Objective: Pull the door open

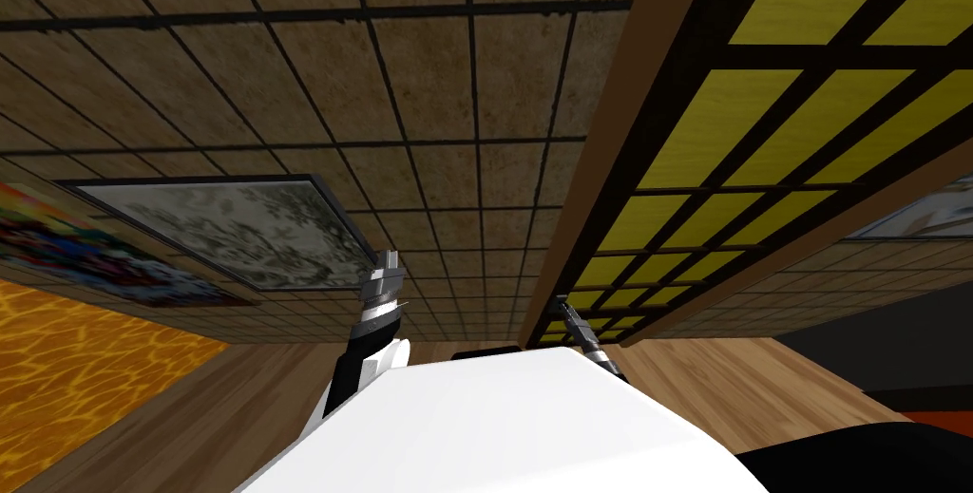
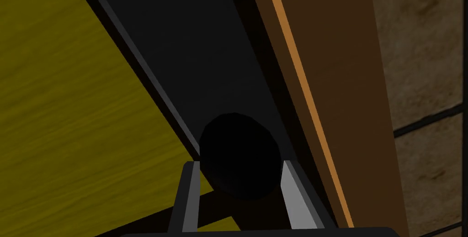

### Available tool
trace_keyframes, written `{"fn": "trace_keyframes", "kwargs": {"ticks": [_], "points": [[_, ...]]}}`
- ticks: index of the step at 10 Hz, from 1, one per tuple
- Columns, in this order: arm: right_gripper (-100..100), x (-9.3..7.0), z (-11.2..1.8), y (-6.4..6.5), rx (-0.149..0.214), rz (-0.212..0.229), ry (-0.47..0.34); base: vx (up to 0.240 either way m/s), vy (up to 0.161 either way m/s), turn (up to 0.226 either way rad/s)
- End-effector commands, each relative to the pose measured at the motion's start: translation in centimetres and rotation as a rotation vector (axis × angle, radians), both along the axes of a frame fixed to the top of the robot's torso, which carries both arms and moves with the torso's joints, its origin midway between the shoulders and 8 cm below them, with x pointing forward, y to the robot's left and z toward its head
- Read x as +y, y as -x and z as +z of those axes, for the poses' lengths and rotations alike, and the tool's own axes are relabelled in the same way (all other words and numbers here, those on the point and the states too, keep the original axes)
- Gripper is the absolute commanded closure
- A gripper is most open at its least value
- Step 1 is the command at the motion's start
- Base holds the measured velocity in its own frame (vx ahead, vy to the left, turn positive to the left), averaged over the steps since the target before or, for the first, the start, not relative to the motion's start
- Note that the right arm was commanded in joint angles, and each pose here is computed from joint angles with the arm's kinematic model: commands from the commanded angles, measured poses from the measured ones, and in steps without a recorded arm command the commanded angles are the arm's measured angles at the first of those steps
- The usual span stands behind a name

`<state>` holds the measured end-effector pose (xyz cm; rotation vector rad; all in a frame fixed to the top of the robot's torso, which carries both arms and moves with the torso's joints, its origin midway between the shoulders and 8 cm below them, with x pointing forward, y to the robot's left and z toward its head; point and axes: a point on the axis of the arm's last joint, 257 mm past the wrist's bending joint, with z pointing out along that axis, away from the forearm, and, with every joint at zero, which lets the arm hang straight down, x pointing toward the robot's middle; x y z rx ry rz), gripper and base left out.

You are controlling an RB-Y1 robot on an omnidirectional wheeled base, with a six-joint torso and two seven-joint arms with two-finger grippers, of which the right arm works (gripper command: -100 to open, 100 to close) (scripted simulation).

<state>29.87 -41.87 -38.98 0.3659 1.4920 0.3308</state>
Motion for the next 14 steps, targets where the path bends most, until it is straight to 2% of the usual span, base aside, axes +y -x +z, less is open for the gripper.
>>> {"fn": "trace_keyframes", "kwargs": {"ticks": [1,6,9,13,14], "points": [[100,0.1,0.0,-0.1,-0.004,0.002,-0.038,-0.042,-0.011,0.023],[100,0.4,0.4,-0.8,-0.026,0.0,-0.208,-0.053,-0.014,0.039],[100,0.4,0.5,-0.9,-0.032,0.001,-0.273,-0.045,-0.016,0.024],[100,0.7,0.8,-1.5,-0.05,0.002,-0.419,-0.048,-0.016,0.04],[100,0.7,0.8,-1.5,-0.05,0.002,-0.425,-0.044,-0.013,0.02]]}}
